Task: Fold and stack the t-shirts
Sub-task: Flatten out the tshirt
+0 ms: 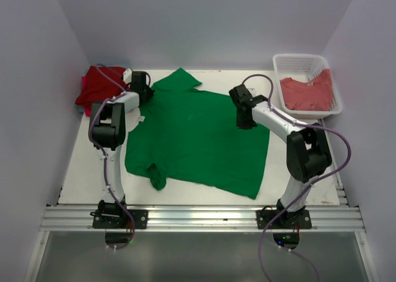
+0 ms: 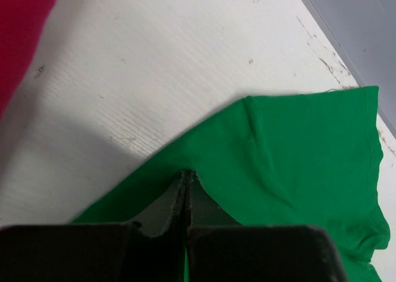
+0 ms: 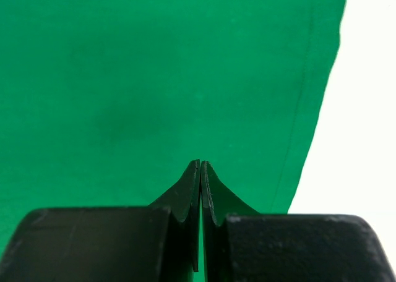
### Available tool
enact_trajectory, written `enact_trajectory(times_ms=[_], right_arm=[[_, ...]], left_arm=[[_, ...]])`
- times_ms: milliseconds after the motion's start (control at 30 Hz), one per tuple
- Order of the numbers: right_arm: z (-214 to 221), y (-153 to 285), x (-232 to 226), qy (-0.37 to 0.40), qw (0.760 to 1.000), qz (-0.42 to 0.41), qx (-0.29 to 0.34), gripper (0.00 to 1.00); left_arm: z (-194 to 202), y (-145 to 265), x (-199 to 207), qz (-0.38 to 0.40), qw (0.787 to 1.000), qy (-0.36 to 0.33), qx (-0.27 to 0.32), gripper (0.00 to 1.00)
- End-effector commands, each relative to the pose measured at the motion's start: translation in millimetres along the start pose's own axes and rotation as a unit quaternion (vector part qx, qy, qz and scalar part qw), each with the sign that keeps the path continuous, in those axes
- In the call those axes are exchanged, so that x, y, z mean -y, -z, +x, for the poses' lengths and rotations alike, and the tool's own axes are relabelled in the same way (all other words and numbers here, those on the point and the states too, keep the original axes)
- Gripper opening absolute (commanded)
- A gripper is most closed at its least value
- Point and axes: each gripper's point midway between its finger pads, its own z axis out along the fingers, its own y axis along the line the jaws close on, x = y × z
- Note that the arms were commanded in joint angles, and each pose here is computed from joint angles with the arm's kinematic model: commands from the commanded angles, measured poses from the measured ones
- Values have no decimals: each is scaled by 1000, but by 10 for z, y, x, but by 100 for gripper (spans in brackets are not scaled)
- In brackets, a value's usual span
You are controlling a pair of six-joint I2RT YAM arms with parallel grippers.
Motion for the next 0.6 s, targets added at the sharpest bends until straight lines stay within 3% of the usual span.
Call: enact_trajectory(times_ms=[0,267,567], right_arm=[[-323,-17,-6,-28,998,17,49,0],[-564,-580,31,-78,996,36,18,0],[-756,-1077,102,-112,993,43,-8,0]], left_arm=[[-97,-139,-467,-75,997,29,19,0],[-276,13,-355,-25,999,24,41,0],[-195,-33,-311,-4,1000,2,6,0]])
